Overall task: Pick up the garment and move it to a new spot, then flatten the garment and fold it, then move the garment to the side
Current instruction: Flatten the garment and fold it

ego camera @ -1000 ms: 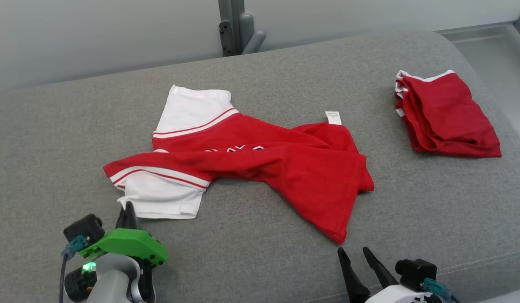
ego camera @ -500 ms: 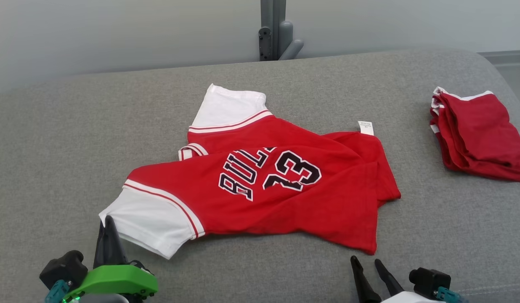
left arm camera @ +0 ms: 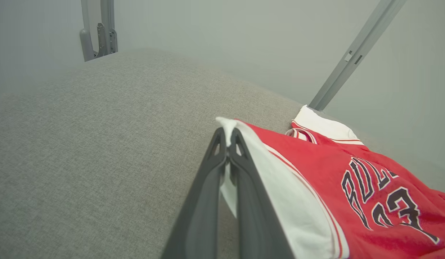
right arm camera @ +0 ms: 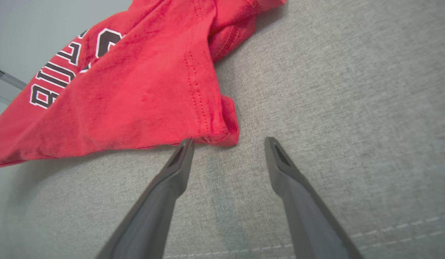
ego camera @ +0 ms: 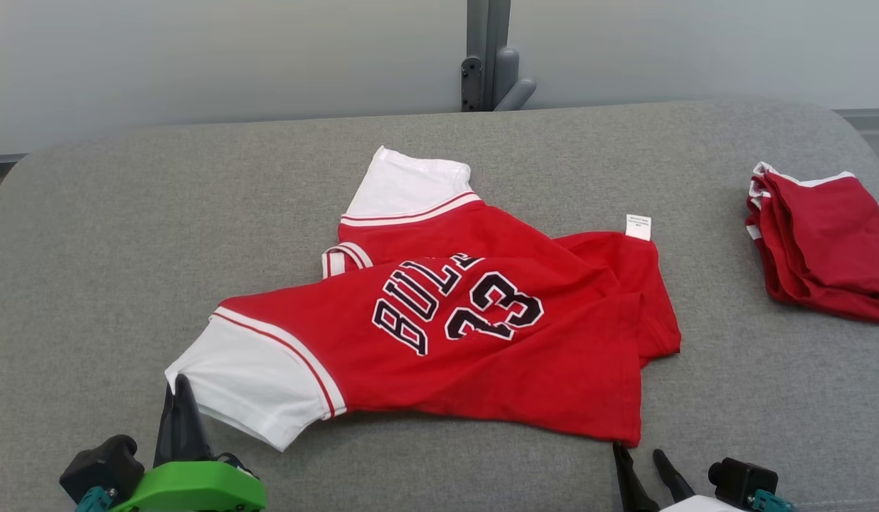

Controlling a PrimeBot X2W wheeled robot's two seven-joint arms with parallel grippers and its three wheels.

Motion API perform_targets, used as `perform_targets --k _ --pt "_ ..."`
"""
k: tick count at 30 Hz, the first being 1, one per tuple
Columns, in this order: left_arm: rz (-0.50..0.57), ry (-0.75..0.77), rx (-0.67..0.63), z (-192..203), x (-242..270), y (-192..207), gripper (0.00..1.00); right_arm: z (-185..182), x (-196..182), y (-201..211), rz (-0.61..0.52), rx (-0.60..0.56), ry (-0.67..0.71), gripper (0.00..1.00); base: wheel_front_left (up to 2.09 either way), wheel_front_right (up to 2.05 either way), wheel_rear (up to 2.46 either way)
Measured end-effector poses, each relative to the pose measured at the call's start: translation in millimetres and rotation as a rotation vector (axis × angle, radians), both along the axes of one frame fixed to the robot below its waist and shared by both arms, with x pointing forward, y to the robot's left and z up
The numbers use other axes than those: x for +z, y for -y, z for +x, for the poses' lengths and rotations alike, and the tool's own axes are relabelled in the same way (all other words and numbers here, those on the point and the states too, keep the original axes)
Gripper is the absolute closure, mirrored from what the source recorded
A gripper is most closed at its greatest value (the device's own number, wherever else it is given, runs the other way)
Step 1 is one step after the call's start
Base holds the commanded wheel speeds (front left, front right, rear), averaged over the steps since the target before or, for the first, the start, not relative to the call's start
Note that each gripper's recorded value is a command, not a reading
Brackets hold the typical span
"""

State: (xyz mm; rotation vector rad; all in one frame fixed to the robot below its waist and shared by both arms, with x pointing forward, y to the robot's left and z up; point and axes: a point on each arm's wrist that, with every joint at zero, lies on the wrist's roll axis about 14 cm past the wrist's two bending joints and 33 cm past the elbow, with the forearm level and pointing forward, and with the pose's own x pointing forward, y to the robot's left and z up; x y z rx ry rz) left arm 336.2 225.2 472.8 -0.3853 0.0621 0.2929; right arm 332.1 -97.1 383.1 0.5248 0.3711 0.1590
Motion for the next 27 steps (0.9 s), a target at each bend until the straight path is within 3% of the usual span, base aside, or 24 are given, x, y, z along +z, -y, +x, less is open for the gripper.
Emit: perform_targets --k 11,12,13,14,20,23,27 --pt "0.001 -0.025 -0.004 -2.7 -5.5 2.4 1.00 13.3 -0.7 -6.5 0.047 -0.007 -0.018 0.00 0.00 0.00 0.00" --pt "0.001 -0.027 -0.004 -2.8 -6.0 2.3 1.00 14.4 -1.0 -7.7 0.046 -0.003 -0.019 0.10 0.00 0.00 0.00" --pt "0.001 -0.029 -0.004 -2.9 -6.7 2.3 1.00 15.0 -2.1 -9.1 0.043 0.003 -0.022 0.33 0.00 0.00 0.00" --pt "0.001 -0.033 -0.005 -3.0 -7.6 2.8 1.00 15.4 -2.9 -11.2 0.041 0.010 -0.025 0.51 0.00 0.00 0.00" --pt "0.000 -0.041 -0.013 -2.1 -9.7 5.1 1.00 15.7 -11.4 -20.0 0.020 0.052 -0.056 0.73 0.00 0.00 0.00" --pt "-0.001 -0.042 -0.020 -1.0 -10.1 7.5 1.00 20.6 -7.4 -20.0 0.022 0.049 -0.042 0.99 0.00 0.00 0.00" --pt "-0.003 -0.023 -0.035 3.0 -6.0 11.7 1.00 32.6 11.9 -16.2 0.049 0.020 0.022 1.00 0.00 0.00 0.00"
